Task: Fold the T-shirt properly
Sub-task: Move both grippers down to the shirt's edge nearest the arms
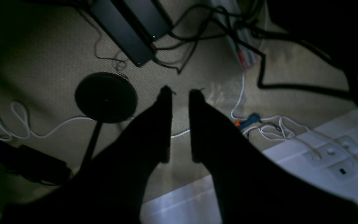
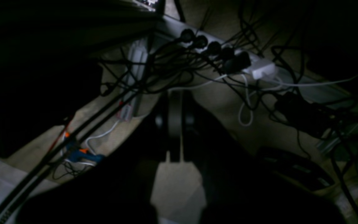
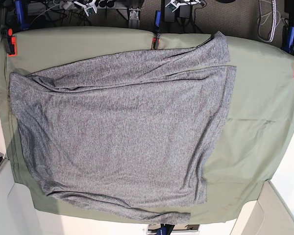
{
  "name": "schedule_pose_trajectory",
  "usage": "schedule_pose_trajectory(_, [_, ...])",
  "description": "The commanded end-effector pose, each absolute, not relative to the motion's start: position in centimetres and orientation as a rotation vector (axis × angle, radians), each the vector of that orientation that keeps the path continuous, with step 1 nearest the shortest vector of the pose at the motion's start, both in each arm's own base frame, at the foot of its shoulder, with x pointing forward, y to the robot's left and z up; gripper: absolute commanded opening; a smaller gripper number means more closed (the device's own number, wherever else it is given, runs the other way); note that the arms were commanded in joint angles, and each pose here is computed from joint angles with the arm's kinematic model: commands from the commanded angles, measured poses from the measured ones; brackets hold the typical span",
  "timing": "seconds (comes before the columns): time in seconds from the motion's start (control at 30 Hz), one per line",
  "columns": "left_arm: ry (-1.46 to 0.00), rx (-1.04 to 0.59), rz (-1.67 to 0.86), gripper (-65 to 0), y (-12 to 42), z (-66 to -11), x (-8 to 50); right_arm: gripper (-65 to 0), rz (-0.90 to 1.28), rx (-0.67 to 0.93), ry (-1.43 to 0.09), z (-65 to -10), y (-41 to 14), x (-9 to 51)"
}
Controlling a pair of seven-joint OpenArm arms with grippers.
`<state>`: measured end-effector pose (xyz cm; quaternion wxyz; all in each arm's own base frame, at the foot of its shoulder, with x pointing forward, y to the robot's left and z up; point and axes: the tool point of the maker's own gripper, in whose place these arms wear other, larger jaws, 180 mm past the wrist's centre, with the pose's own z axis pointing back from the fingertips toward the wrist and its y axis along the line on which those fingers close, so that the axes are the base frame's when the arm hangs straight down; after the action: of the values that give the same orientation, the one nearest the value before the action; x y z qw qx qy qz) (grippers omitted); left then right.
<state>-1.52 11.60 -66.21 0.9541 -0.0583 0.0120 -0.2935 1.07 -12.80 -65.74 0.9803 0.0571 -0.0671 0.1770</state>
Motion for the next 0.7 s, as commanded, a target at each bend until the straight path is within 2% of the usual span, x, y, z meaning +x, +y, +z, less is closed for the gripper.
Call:
schedule_pose_trajectory(0.0, [0.008,-0.128,-0.598,-55.1,11.3,-66.2,-1.4,-65.0,0.355,0.118,-0.142,-65.7,-13.0,0.9])
schedule_pose_trajectory(0.33, [-0.025,-0.160,-0.599,-55.1,9.8,-65.8,-1.9,-65.0,0.362,0.118,-0.173,-65.2,-12.7,0.5])
schedule_pose_trajectory(0.5, [0.063,-0.121,-0.592,-55.1,11.9,-65.8,-3.5,-65.0,0.374,0.104,-0.191,-64.7,-13.7,0.0])
schedule_pose_trajectory(0.67, [0.037,-0.181,-0.519,-55.1,13.9,-64.5,-4.9,-65.0,0.335,0.103,-0.235,-63.1,-15.3,-1.2])
